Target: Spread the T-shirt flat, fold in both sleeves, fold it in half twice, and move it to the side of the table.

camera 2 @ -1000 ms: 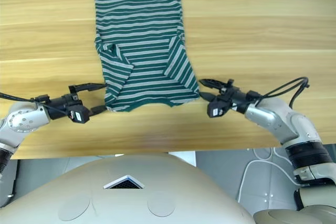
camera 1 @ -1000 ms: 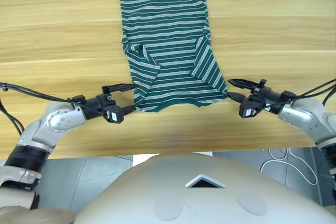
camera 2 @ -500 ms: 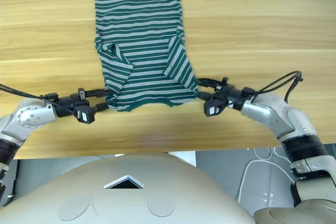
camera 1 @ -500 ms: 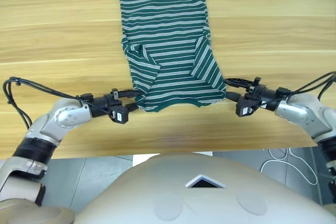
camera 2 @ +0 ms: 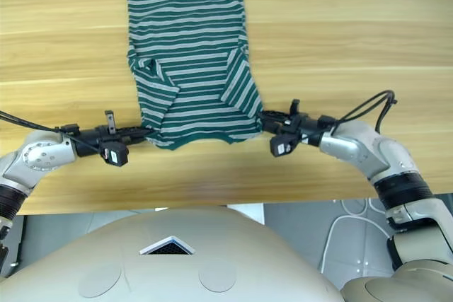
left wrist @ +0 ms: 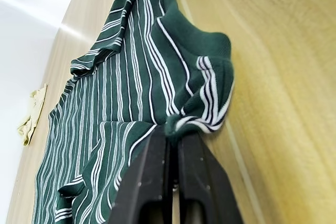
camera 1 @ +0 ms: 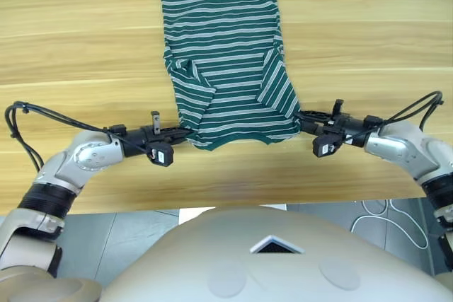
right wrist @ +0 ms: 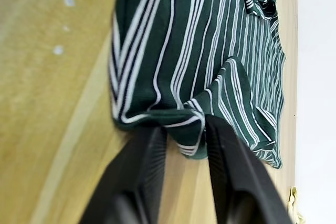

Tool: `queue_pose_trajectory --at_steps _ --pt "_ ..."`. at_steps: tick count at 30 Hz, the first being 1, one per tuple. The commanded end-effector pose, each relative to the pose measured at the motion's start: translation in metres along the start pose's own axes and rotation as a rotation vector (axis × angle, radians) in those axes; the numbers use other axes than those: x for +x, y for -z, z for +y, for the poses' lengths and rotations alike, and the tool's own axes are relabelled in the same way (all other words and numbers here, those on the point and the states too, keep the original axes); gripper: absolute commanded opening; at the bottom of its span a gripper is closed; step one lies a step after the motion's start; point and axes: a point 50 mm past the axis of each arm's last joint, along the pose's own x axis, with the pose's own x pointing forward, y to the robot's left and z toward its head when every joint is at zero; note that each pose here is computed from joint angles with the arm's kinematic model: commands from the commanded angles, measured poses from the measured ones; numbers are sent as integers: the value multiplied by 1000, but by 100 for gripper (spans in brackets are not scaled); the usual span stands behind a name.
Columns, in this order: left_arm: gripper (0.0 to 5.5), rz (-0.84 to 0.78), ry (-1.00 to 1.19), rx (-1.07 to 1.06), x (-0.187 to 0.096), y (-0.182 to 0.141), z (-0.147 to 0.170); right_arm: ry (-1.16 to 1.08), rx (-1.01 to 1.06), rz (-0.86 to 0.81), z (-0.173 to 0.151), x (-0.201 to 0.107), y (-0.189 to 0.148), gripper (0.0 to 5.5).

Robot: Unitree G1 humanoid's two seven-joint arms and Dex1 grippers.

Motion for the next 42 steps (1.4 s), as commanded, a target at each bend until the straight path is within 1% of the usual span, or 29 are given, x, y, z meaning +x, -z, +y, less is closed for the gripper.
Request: queue_pose_trajectory --at_steps 1,2,4,8,12,14,17,21,23,25,28,32,35,37,42 --pt "0 85 81 -52 -3 10 -20 -155 24 11 26 0 -1 49" --pt "0 85 80 -51 -3 10 -20 -155 26 11 26 0 -2 27" --pt "0 87 76 -54 -4 10 -21 -147 35 11 27 1 -2 7" --pt "0 90 47 -82 -7 8 -27 -114 46 5 24 0 -3 7" --pt "0 93 -5 -123 -14 5 -33 -59 79 -66 21 -4 -19 7" --pt "0 68 -22 -170 -15 -2 -42 -20 119 -90 22 -8 -27 7" --pt "0 50 -36 -224 -17 -10 -54 31 192 -80 28 -16 -35 7" --pt "0 -27 -85 -274 -13 -32 -61 95 261 -105 32 -23 -54 7" --pt "0 -49 -147 -300 -16 -39 -59 146 292 -86 31 -28 -56 7" --pt "0 -53 -233 -302 -18 -39 -50 191 318 -82 27 -29 -57 7" --pt "0 -44 -396 -247 -18 -31 -23 249 303 -83 16 -27 -53 7" --pt "0 -34 -600 -123 -13 -19 27 375 216 -65 -16 -16 -38 7" --pt "0 7 -711 -50 -13 -7 59 481 147 -8 -45 0 -20 7" --pt "0 48 -745 -40 -8 3 72 559 123 14 -63 10 -10 7" --pt "0 138 -825 -55 10 31 99 733 139 59 -101 41 12 7"
